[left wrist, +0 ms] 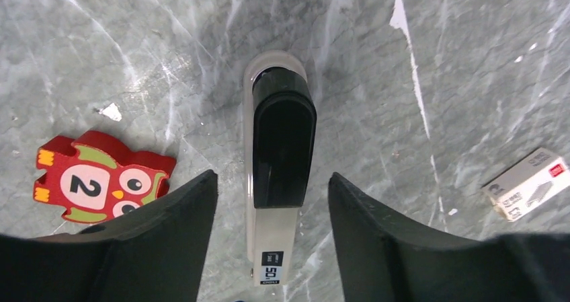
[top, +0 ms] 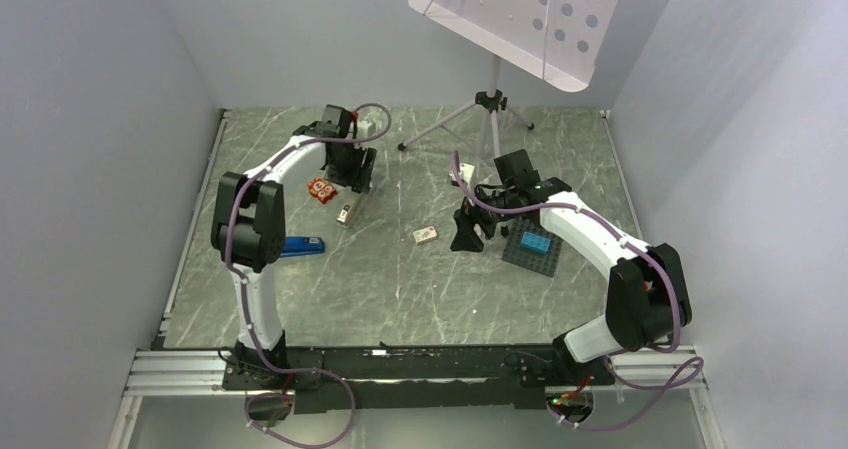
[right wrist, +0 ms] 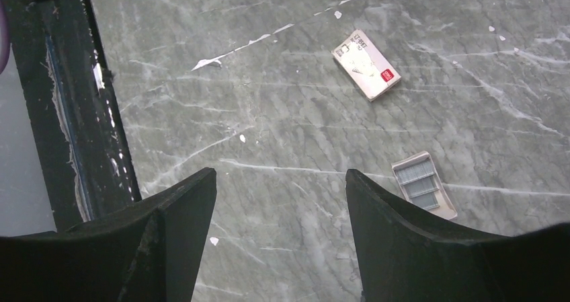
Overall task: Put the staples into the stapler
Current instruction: Pick up the stapler from the center of the board.
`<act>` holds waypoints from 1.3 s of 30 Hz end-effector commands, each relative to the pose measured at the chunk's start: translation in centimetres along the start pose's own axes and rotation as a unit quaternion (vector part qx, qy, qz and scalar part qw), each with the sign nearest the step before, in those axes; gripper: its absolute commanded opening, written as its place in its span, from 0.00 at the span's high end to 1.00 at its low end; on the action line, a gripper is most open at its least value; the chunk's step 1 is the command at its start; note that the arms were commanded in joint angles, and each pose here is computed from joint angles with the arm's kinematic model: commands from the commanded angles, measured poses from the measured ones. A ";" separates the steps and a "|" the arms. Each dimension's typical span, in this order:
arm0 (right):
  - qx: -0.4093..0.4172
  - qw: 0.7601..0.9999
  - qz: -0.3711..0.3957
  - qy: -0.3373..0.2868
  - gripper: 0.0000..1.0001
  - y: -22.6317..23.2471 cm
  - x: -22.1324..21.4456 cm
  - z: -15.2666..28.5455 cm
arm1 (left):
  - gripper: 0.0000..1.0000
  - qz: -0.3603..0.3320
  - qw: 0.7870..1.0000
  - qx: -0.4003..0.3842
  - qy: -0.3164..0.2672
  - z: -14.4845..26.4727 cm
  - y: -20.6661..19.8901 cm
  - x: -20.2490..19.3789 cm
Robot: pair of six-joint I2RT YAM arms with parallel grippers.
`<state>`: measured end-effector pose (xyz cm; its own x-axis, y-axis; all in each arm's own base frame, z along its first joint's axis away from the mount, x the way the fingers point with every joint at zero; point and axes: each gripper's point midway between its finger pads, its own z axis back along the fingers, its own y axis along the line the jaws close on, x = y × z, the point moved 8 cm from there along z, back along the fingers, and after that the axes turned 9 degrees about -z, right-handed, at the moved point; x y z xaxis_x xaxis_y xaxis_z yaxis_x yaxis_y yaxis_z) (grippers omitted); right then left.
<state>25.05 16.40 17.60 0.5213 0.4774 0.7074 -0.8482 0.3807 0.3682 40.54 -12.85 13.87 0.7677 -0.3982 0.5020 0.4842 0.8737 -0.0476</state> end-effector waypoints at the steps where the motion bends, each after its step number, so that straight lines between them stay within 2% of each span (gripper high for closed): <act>1: -0.002 1.000 0.007 -0.009 0.26 0.0 1.1 0.4 | 0.39 -0.017 1.000 0.001 0.010 -0.4 -0.2 0.5; 3: 0.000 1.000 0.006 -0.008 0.26 0.0 1.0 0.3 | 0.43 -0.020 1.000 0.001 0.011 -0.7 -0.3 0.5; 8: 0.002 1.000 0.004 -0.006 0.26 0.0 1.0 0.3 | 0.44 -0.028 0.999 0.005 0.023 -1.6 -0.5 0.4; 10: 0.001 1.000 0.004 -0.006 0.26 0.0 1.0 0.3 | 0.51 -0.029 0.999 0.009 0.023 -1.8 -0.5 0.5; 14: 0.001 1.000 0.005 -0.007 0.26 0.0 1.0 0.4 | 0.91 -0.034 0.999 0.023 0.019 -1.4 -0.4 0.7; 15: 0.001 1.000 0.003 -0.006 0.26 -0.1 0.9 0.3 | 0.98 -0.039 0.999 0.026 0.010 -0.9 -0.5 0.9; 16: 0.002 1.000 0.003 -0.006 0.26 0.0 0.9 0.3 | 1.00 -0.047 0.998 0.031 -0.001 -0.2 -0.7 1.0; 21: 0.006 1.000 0.007 -0.003 0.26 -0.1 0.8 0.2 | 1.00 -0.085 0.994 0.031 -0.056 4.3 -2.3 0.8; 24: 0.016 1.000 0.025 -0.011 0.26 0.2 0.5 0.2 | 1.00 -0.113 0.988 -0.017 -0.105 7.6 -4.0 -0.3; 31: 0.025 0.994 0.079 -0.065 0.21 0.5 0.7 -0.1 | 1.00 -0.202 0.963 -0.112 -0.138 11.2 -7.9 -5.3; 36: 0.087 0.991 0.016 -0.099 0.21 2.2 3.4 0.3 | 1.00 -0.251 0.940 -0.137 -0.188 13.3 -11.3 -7.3; 39: 0.129 0.982 -0.058 -0.122 0.21 3.3 3.4 -0.3 | 1.00 -0.253 0.928 -0.147 -0.230 14.1 -12.8 -8.2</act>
<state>24.32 17.62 18.08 0.5345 0.3766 0.7566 -0.8433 0.2973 0.4477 23.54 -15.18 20.07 0.3487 -0.6067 0.7144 0.8477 0.5293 0.0357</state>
